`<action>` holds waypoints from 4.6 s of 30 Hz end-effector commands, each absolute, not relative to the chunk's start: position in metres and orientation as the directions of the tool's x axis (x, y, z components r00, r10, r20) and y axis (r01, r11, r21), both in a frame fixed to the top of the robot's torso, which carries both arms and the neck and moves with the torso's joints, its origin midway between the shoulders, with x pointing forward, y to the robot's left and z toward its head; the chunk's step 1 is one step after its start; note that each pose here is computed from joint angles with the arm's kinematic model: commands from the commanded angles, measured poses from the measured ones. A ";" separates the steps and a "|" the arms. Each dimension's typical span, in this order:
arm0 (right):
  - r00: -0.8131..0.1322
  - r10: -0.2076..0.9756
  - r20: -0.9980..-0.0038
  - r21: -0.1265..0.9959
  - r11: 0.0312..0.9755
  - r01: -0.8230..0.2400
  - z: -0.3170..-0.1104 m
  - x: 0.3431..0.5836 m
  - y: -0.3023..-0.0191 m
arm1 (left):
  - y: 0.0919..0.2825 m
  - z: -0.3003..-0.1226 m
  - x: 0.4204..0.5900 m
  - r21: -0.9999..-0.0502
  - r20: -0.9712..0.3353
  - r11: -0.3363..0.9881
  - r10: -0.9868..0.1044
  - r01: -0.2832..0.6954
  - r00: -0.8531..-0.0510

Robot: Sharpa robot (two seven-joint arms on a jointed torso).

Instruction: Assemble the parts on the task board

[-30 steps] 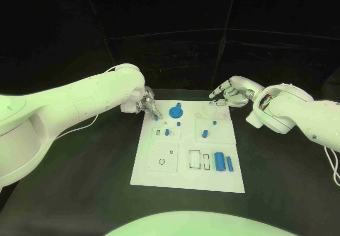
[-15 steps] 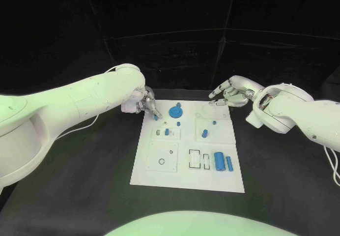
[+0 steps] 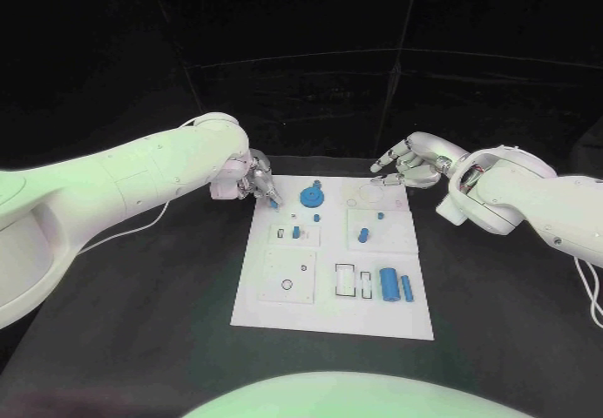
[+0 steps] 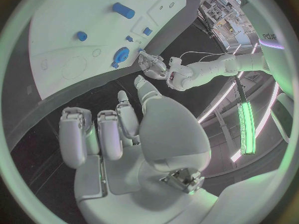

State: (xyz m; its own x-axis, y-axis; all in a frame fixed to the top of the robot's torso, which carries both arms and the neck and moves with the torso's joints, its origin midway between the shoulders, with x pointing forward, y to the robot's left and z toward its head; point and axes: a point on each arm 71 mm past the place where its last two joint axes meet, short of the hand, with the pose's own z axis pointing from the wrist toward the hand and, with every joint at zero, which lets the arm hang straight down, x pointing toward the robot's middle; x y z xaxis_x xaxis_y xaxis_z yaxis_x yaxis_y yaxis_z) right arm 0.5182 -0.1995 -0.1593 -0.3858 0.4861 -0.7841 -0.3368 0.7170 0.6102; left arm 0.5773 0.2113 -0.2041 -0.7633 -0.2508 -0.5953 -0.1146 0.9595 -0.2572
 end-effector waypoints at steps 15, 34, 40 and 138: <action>-0.381 0.485 -0.787 0.607 0.719 -0.338 -0.158 0.519 -0.202 | 0.217 -0.201 0.546 -0.431 -0.608 0.890 -0.409 -0.150 -0.680; -0.382 0.485 -0.787 0.607 0.719 -0.338 -0.158 0.519 -0.203 | 0.210 -0.218 0.508 -0.398 -0.661 0.917 -0.312 -0.034 -0.683; -0.383 0.484 -0.787 0.607 0.719 -0.338 -0.158 0.519 -0.203 | 0.207 -0.222 0.504 -0.389 -0.658 0.921 -0.297 -0.025 -0.692; -0.373 0.487 -0.789 0.605 0.723 -0.335 -0.158 0.519 -0.206 | 0.208 -0.229 0.504 -0.315 -0.648 0.949 -0.241 -0.034 -0.722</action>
State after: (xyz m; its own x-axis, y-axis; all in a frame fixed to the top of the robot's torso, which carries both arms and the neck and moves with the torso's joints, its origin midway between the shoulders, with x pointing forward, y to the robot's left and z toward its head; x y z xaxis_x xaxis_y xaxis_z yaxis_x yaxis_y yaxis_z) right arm 0.5193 -0.2060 -0.1600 -0.3794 0.4865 -0.7870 -0.3257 0.7259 0.6058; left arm 0.5033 0.2086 -0.2305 -0.7375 -0.2300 -0.6350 -0.0308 0.9507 -0.3086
